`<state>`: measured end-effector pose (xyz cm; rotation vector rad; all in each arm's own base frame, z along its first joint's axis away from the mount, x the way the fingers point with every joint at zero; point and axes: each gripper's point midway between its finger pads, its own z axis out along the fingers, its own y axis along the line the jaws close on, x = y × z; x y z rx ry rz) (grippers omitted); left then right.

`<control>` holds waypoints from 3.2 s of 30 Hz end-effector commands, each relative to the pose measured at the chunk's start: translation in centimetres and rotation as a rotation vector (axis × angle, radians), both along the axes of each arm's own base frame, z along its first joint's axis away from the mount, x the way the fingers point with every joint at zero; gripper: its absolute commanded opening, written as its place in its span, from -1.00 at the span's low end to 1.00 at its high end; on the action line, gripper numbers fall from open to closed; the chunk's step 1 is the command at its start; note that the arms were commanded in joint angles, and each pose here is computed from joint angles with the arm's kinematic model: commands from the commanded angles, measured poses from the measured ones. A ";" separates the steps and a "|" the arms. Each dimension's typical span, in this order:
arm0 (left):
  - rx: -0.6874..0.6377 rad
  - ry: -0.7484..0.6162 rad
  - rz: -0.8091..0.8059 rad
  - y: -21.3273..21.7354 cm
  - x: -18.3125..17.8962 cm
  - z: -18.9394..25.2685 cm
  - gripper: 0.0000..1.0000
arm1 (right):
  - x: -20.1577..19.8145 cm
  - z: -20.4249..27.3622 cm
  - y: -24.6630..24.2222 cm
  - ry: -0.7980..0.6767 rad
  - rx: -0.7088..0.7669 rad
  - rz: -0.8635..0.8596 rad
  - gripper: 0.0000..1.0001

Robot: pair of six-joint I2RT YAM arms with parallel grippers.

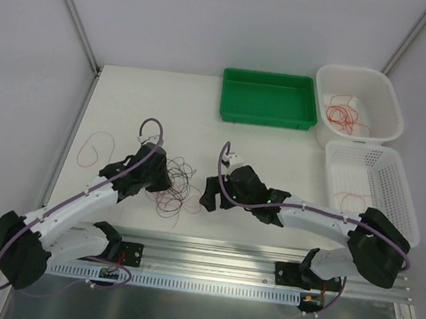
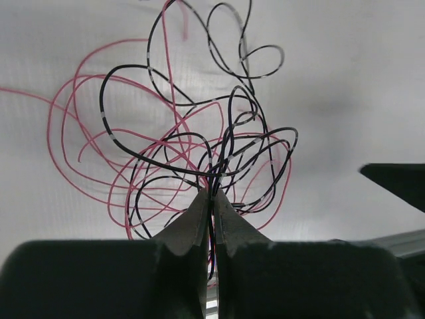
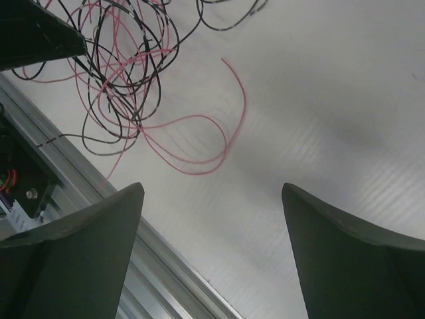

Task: Untangle the cables

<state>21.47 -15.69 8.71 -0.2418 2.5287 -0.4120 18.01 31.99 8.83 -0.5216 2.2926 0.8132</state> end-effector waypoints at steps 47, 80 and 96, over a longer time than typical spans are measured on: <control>0.058 -0.243 0.072 2.8 2.8 7.5 -0.95 | 3.8 12.9 -13.7 -0.321 -0.162 -0.210 -0.99; 0.136 -0.235 0.284 9.1 2.5 5.9 -0.76 | 1.9 10.6 -24.4 -0.193 -0.346 -0.649 -0.82; -0.065 -0.047 -0.003 3.6 -1.6 3.1 -0.15 | 1.9 8.5 -12.7 -0.113 -0.166 -0.205 0.25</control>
